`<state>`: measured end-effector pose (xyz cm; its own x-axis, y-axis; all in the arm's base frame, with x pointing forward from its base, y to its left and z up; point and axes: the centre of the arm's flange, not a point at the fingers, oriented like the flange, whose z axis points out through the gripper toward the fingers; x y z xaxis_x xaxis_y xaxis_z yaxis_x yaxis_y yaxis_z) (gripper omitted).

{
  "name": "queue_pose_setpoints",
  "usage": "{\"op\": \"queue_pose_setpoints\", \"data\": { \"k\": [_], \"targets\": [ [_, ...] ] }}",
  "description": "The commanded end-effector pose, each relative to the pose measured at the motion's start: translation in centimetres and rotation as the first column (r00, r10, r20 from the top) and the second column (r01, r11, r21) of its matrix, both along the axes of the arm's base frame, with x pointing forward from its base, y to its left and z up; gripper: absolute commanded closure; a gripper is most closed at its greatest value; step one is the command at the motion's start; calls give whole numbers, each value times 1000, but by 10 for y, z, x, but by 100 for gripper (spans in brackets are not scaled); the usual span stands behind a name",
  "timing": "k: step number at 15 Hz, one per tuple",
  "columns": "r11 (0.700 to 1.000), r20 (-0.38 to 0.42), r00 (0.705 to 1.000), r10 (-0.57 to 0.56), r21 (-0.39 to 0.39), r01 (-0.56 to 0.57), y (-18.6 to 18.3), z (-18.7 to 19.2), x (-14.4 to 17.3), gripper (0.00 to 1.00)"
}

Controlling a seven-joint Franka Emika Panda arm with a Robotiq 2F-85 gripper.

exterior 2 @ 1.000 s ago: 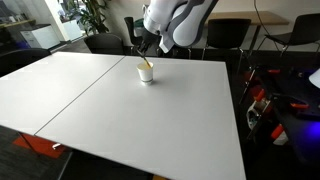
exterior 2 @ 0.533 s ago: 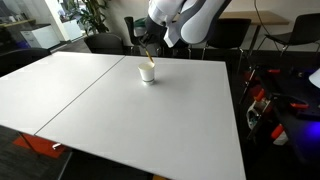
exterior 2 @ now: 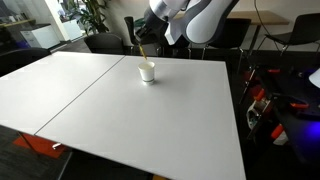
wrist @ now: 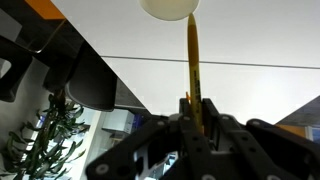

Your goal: Put the pen on the table

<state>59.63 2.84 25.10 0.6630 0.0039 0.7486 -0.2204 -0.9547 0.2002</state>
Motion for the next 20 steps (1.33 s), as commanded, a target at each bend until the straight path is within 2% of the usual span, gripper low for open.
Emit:
{"op": "queue_pose_setpoints", "data": {
  "k": [1, 5, 7, 10, 15, 20],
  "targets": [
    [992, 10, 994, 110, 55, -110, 0, 23, -12, 96],
    [956, -54, 965, 258, 157, -247, 16, 40, -1, 96],
    [931, -104, 938, 331, 197, -307, 26, 46, 5, 96],
    [910, -206, 899, 387, 245, -335, 36, 45, 12, 96],
    [912, -388, 837, 386, 298, -282, 46, 23, 26, 96],
    [918, -502, 776, 381, 308, -251, 31, 12, 49, 96]
  ]
}}
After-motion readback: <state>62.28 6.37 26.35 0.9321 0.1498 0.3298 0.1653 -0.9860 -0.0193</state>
